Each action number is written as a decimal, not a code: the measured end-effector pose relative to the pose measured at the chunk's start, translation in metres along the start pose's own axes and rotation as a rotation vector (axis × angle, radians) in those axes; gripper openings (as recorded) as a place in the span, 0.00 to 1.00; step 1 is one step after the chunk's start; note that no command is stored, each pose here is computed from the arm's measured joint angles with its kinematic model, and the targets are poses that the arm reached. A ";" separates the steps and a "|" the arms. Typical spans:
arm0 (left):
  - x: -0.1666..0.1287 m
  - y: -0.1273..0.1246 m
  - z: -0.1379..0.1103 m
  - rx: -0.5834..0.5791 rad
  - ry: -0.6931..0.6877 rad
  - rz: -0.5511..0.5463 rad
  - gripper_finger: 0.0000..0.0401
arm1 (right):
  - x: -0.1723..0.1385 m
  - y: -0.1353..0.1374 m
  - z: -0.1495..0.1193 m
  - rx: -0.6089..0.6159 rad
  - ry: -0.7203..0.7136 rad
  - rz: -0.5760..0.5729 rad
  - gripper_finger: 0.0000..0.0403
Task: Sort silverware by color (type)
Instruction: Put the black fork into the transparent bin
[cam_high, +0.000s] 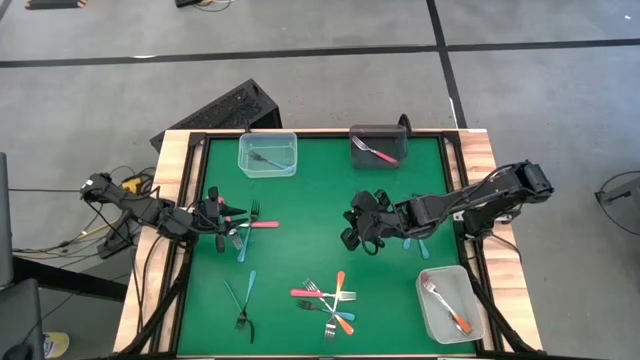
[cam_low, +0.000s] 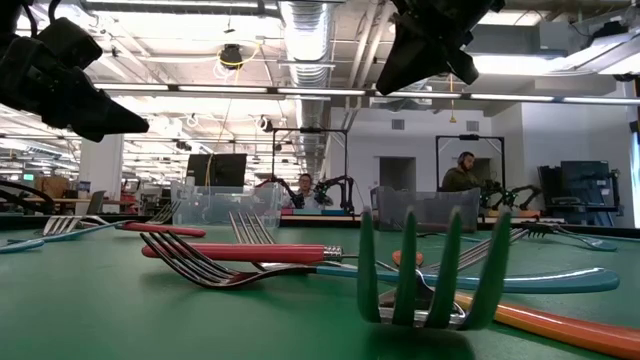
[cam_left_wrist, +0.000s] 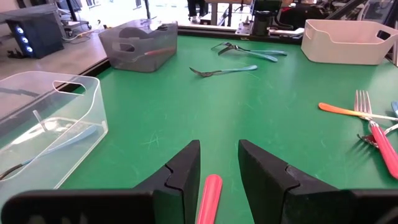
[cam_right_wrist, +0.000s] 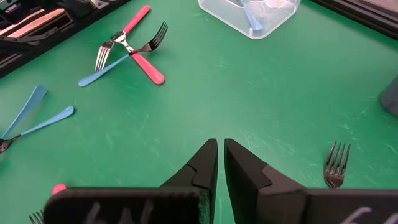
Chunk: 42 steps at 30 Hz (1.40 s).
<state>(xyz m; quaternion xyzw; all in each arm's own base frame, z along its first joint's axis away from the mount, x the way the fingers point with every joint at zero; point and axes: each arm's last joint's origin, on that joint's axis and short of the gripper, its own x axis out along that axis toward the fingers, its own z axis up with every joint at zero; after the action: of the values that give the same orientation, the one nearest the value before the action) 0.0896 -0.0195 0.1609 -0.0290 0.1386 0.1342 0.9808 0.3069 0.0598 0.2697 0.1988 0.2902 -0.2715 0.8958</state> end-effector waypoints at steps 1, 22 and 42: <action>0.000 0.000 0.000 0.000 0.000 0.000 0.24 | 0.000 0.000 0.000 0.000 0.000 0.000 0.14; 0.000 0.000 0.000 0.000 0.000 0.000 0.24 | 0.000 0.000 0.000 -0.001 0.000 0.001 0.14; 0.000 0.000 0.000 0.000 0.001 0.000 0.24 | -0.006 0.008 -0.007 -0.015 0.008 0.033 0.14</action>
<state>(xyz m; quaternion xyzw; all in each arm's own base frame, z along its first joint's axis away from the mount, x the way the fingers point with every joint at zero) 0.0896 -0.0195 0.1608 -0.0288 0.1389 0.1344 0.9807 0.3044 0.0722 0.2699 0.1979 0.2923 -0.2537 0.9006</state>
